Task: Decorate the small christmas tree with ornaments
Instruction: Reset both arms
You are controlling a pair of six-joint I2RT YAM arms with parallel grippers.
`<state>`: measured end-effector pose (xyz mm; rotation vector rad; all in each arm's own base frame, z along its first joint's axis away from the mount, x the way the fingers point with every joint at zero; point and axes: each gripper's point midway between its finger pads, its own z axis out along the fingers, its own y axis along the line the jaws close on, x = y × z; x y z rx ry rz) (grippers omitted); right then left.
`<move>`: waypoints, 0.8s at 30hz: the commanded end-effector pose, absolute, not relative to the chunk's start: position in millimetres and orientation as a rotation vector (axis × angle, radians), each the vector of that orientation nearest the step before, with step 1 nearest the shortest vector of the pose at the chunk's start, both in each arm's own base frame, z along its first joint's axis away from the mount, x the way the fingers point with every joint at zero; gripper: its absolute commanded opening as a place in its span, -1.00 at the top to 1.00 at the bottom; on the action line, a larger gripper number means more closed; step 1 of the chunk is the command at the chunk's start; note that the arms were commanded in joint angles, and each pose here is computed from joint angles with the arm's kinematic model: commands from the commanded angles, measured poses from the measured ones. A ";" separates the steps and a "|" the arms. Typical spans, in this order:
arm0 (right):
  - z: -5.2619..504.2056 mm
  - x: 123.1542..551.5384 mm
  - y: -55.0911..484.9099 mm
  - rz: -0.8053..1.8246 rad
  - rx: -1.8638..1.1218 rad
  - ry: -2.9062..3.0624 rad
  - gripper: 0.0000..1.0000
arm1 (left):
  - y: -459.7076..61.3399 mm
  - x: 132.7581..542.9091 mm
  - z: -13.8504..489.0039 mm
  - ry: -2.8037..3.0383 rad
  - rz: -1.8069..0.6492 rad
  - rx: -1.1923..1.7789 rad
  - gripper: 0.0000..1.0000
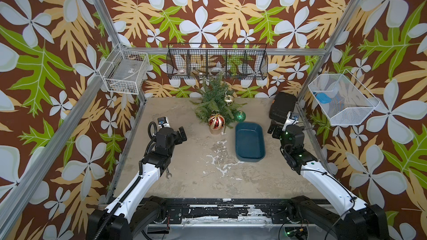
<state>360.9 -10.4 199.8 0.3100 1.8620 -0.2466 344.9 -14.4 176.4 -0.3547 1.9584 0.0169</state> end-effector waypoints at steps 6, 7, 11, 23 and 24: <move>171.7 352.1 -64.0 -0.539 0.468 1.703 -0.99 | 39.9 361.9 155.3 1.781 0.211 -0.477 -0.95; 167.0 349.9 -63.8 -0.530 0.467 1.691 -0.99 | 41.1 362.4 153.3 1.773 0.214 -0.468 -0.93; 149.0 339.8 -59.9 -0.494 0.421 1.656 -1.00 | 32.2 360.7 151.9 1.697 0.181 -0.367 -0.89; 128.3 353.4 -39.7 -0.260 0.213 1.678 -0.99 | 14.6 344.9 137.6 1.610 0.144 -0.235 -0.99; 129.2 353.8 -38.8 -0.273 0.202 1.664 -0.99 | 21.1 343.1 138.2 1.606 0.162 -0.282 -1.00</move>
